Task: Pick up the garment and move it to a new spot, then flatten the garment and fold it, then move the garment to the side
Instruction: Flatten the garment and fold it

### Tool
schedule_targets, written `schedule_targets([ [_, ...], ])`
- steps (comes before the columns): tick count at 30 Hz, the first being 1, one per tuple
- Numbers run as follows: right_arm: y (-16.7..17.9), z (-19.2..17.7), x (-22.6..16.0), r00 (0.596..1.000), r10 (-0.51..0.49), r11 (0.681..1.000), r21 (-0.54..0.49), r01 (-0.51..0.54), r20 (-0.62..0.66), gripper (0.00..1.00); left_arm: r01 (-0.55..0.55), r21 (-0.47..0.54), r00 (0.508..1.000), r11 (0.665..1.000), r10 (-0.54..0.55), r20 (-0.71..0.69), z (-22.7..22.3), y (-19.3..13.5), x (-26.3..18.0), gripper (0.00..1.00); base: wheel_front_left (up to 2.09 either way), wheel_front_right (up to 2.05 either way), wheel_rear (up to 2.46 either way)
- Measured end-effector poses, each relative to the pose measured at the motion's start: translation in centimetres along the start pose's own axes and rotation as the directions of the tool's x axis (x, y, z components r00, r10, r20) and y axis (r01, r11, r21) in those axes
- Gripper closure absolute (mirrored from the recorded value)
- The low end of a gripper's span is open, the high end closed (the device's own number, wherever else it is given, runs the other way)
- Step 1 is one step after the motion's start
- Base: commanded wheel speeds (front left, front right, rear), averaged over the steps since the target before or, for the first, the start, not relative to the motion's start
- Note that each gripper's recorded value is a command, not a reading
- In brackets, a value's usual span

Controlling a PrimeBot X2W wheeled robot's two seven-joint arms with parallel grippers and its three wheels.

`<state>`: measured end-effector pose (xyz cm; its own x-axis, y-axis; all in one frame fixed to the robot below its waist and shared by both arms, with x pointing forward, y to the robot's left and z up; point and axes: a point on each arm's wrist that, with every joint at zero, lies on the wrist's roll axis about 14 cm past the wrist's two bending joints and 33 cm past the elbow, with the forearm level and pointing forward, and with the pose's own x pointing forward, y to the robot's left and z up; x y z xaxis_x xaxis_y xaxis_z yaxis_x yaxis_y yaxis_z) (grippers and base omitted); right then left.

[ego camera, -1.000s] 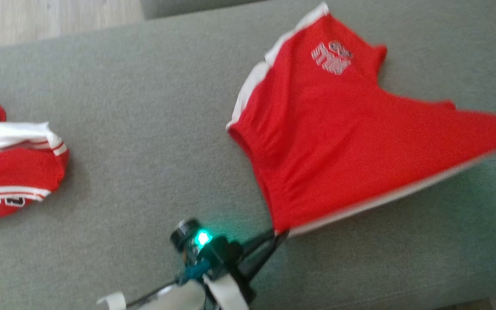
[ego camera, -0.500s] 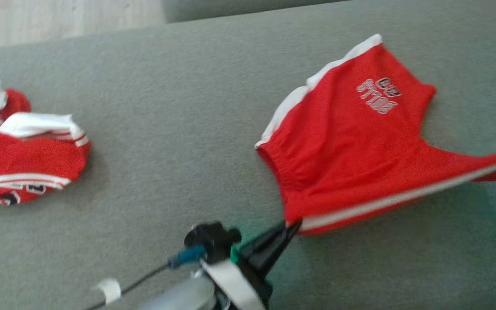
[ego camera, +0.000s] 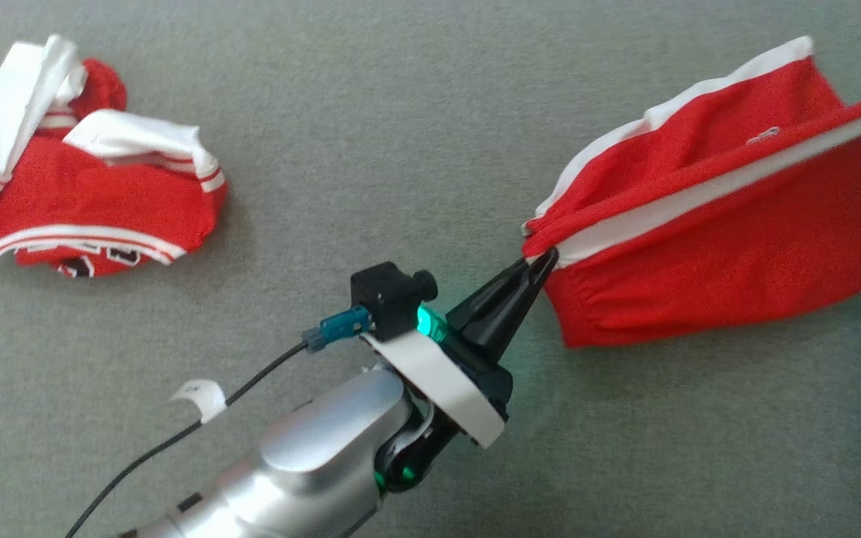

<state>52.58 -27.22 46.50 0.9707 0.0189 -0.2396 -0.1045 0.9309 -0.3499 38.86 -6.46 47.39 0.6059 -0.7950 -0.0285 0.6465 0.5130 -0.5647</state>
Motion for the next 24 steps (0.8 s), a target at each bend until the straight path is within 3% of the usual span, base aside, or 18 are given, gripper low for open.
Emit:
schedule_targets([
  [9, 3.7, -1.9, 5.2, 0.995, 0.081, 0.997, 0.015, -0.081, -0.052, 1.00, -0.093, -0.024, 0.996, 0.995, 0.093, 0.000, 0.0, 3.7, 0.5, 1.00, 0.00, 0.00, 0.00],
  [11, 3.9, -1.9, 5.6, 0.995, 0.083, 0.996, 0.018, -0.082, -0.048, 0.92, -0.105, -0.029, 0.994, 0.994, 0.105, 0.003, 0.1, 4.1, 0.5, 1.00, 0.00, 0.00, 0.00],
  [12, 4.0, -1.9, 6.0, 0.995, 0.085, 0.996, 0.021, -0.084, -0.044, 0.92, -0.113, -0.030, 0.994, 0.993, 0.113, -0.001, 0.0, 4.4, 0.5, 0.96, 0.00, 0.00, 0.00],
  [13, 4.3, -1.9, 6.3, 0.995, 0.090, 0.996, 0.023, -0.089, -0.044, 0.82, -0.119, -0.032, 0.993, 0.992, 0.119, -0.005, -0.2, 4.6, 0.5, 0.81, 0.00, 0.00, 0.00],
  [14, 4.5, -2.0, 6.6, 0.995, 0.092, 0.995, 0.027, -0.091, -0.044, 0.58, -0.124, -0.034, 0.992, 0.992, 0.124, -0.008, -0.4, 4.8, 0.4, 0.63, 0.00, 0.00, 0.00],
  [15, 4.7, -2.0, 6.8, 0.995, 0.094, 0.995, 0.032, -0.093, -0.042, 0.11, -0.128, -0.036, 0.992, 0.991, 0.127, -0.010, -0.5, 5.0, 0.4, 0.31, 0.00, 0.00, 0.00],
  [16, 4.8, -2.1, 7.0, 0.995, 0.096, 0.995, 0.037, -0.094, -0.036, 0.00, -0.134, -0.038, 0.991, 0.990, 0.133, -0.011, -0.5, 5.2, 0.4, 0.00, 0.00, 0.00, 0.00],
  [24, 6.2, -0.6, 6.7, 0.993, 0.107, 0.983, 0.145, -0.113, 0.044, 0.00, -0.234, 0.006, 0.972, 0.972, 0.234, 0.020, 0.4, 7.8, -0.6, 0.00, 0.00, 0.00, 0.00],
])
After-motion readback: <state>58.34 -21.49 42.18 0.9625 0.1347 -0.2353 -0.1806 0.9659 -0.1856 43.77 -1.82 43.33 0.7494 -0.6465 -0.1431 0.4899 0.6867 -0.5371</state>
